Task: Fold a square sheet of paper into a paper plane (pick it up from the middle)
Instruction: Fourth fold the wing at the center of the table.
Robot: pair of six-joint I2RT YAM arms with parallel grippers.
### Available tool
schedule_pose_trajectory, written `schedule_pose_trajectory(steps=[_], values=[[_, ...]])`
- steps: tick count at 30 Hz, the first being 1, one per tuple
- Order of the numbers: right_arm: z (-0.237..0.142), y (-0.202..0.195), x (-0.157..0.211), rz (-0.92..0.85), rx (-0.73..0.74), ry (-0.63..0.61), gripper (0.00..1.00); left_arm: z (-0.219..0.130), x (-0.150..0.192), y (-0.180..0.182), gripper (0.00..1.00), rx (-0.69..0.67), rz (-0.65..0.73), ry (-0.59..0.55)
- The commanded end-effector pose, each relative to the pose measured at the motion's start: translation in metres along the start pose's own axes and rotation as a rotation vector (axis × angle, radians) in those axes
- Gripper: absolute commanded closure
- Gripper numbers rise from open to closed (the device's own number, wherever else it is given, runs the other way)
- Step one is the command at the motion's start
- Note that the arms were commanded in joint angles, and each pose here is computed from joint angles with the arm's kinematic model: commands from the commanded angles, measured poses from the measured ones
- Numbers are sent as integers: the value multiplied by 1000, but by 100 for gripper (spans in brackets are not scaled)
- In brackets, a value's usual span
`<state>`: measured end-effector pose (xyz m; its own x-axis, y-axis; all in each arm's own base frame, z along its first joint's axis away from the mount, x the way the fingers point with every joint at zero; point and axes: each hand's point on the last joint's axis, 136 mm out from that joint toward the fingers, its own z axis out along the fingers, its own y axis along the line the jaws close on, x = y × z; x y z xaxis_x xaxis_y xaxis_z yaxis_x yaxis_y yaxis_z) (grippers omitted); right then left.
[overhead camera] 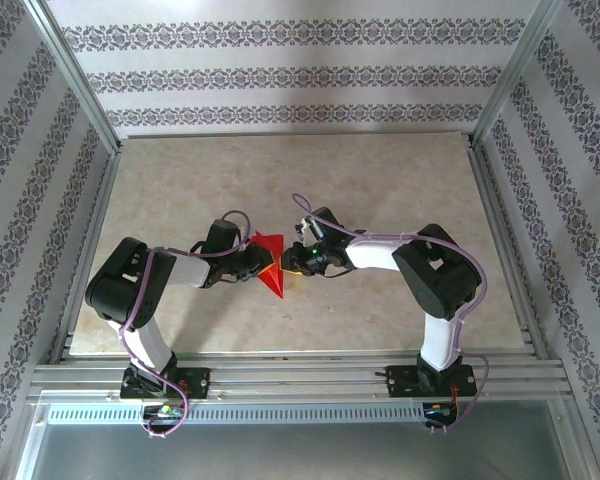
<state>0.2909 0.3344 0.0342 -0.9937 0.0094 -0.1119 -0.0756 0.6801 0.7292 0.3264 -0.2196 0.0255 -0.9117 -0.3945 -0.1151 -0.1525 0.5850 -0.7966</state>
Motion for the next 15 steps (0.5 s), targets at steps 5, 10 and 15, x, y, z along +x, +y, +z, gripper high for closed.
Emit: schedule_pose_trajectory(steps=[5, 10, 15], values=[[6, 15, -12, 15, -58, -5, 73, 2, 7, 14, 86, -41, -16, 24], [12, 10, -14, 38, -49, 5, 74, 2, 7, 15, 86, -41, -15, 24], [15, 4, -14, 55, -41, 11, 75, 1, 6, 14, 87, -39, -13, 22]])
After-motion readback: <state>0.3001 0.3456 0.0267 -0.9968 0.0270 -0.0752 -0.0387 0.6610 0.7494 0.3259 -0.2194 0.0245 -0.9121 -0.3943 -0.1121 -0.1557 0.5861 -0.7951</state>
